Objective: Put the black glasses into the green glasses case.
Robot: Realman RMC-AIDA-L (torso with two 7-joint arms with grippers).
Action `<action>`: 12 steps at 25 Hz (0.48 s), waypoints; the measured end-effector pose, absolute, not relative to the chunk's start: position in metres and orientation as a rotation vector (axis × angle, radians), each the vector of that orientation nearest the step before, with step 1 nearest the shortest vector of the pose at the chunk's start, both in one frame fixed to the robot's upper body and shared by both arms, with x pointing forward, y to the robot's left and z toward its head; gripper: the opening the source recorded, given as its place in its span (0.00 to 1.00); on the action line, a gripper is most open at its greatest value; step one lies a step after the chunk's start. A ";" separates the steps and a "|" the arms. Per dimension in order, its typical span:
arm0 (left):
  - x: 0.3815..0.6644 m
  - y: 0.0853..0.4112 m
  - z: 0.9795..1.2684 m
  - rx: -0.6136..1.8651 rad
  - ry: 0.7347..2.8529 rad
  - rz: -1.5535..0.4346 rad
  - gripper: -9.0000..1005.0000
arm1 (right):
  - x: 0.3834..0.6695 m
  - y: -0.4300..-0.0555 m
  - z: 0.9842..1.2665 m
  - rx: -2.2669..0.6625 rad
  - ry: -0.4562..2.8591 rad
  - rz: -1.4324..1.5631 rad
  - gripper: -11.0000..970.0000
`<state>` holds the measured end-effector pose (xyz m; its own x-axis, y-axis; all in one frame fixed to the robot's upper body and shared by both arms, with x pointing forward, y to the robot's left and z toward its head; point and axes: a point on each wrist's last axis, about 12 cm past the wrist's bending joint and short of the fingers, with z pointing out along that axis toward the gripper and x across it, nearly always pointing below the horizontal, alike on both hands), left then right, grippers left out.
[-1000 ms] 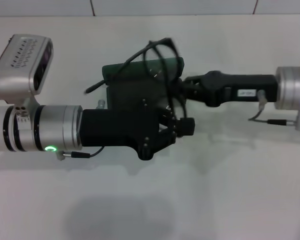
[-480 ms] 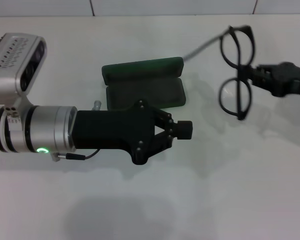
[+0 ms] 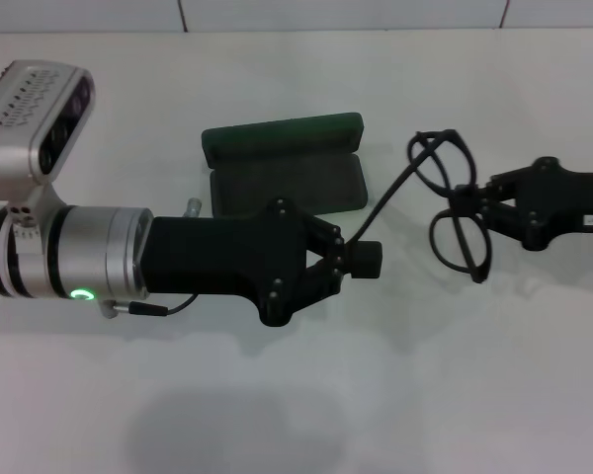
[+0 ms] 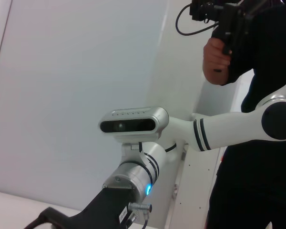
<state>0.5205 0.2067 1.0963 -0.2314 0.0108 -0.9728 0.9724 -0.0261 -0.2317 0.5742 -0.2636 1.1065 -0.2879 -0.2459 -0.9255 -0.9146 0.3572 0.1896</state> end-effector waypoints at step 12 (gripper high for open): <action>0.520 0.203 1.096 1.121 1.371 -1.404 0.01 | 0.584 -0.225 1.112 -1.158 1.669 0.964 0.12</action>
<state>0.5200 0.2032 1.0958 -0.2335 0.0129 -0.9723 0.9717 -0.0342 -0.2338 0.5836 -0.2252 1.1118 -0.1955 -0.2880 -0.9375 -0.9559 0.2695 0.1166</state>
